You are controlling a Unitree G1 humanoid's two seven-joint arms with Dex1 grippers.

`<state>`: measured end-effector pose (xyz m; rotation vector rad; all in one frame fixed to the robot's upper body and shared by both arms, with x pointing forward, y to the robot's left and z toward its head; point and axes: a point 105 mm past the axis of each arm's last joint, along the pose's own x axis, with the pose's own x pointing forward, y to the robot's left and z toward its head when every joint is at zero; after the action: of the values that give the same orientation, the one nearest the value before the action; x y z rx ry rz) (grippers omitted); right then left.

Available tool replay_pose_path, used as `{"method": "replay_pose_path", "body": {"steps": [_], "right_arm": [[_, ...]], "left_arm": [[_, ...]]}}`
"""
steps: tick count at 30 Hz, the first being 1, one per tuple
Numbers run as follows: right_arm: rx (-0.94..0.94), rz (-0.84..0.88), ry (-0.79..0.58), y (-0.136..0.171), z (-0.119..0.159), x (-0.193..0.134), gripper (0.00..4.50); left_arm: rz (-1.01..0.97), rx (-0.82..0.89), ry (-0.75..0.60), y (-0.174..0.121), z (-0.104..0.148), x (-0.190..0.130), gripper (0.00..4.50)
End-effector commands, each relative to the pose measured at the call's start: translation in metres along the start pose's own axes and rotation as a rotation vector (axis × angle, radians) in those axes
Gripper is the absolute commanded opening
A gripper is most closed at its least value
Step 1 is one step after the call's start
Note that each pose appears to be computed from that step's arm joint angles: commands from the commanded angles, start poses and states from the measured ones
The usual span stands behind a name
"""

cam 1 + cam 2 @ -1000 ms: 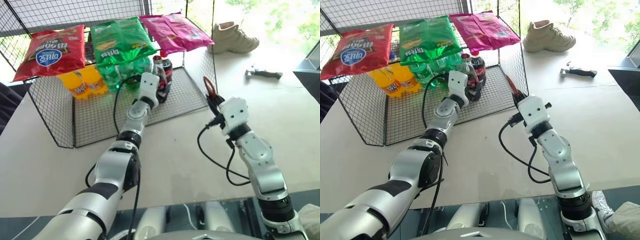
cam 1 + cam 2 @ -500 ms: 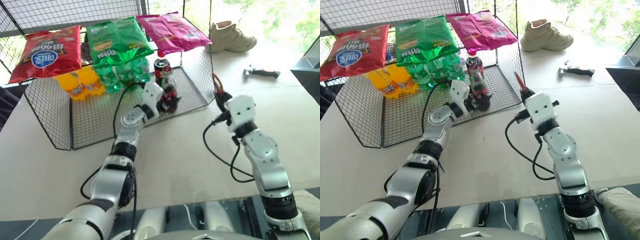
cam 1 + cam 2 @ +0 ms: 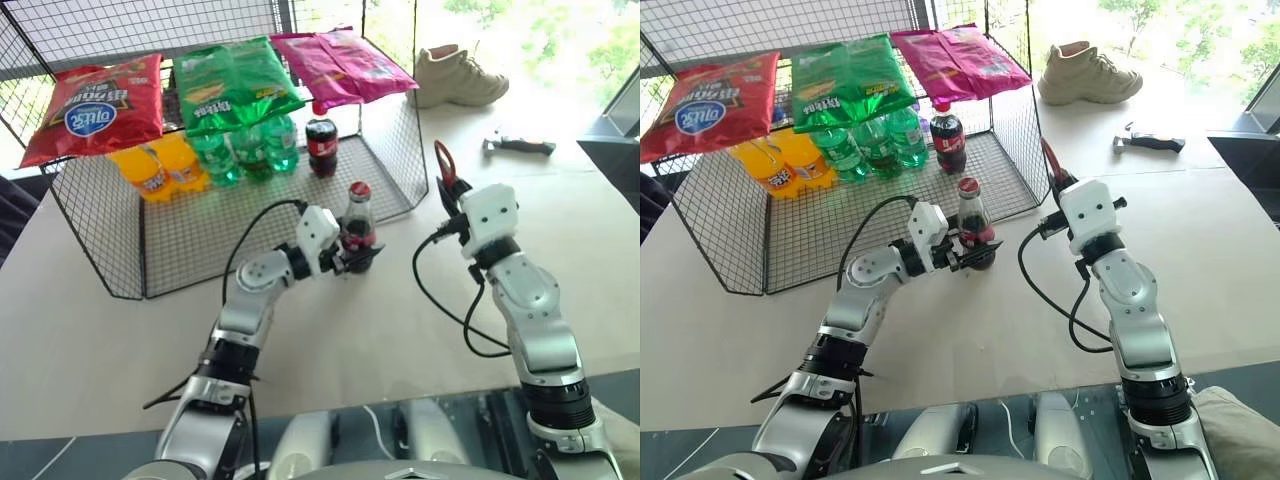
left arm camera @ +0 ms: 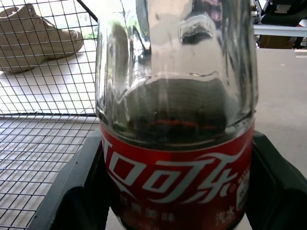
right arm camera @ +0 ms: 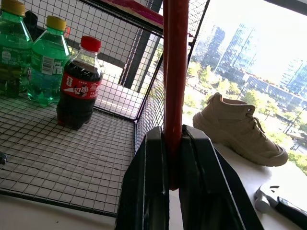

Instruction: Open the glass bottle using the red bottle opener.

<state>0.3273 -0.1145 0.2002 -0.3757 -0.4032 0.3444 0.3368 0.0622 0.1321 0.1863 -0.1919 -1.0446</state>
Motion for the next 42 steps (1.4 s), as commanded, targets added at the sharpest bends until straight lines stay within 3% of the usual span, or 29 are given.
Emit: {"method": "replay_pose_path", "body": {"steps": [1, 14, 27, 32, 37, 42], "right_arm": [[-0.021, -0.016, -0.059, -0.007, 0.014, 0.002, 0.00], [-0.024, -0.010, -0.054, -0.008, 0.011, 0.004, 0.00], [-0.028, -0.017, -0.051, -0.007, 0.010, 0.004, 0.00], [-0.031, -0.005, -0.053, -0.006, 0.010, 0.005, 0.00], [-0.057, 0.037, -0.061, 0.001, 0.013, 0.007, 0.00], [-0.155, 0.185, -0.070, 0.031, 0.016, 0.008, 0.00]], "left_arm": [[0.016, 0.045, -0.080, 0.002, 0.017, 0.001, 4.43], [0.025, 0.033, -0.245, 0.007, 0.055, 0.008, 4.43], [-0.048, -0.019, -0.243, -0.004, 0.053, 0.014, 4.43], [-0.052, -0.017, -0.233, -0.004, 0.050, 0.014, 2.21], [-0.043, 0.000, -0.210, -0.002, 0.047, 0.012, 2.25], [-0.029, 0.018, -0.195, -0.001, 0.045, 0.011, 2.25]]}}
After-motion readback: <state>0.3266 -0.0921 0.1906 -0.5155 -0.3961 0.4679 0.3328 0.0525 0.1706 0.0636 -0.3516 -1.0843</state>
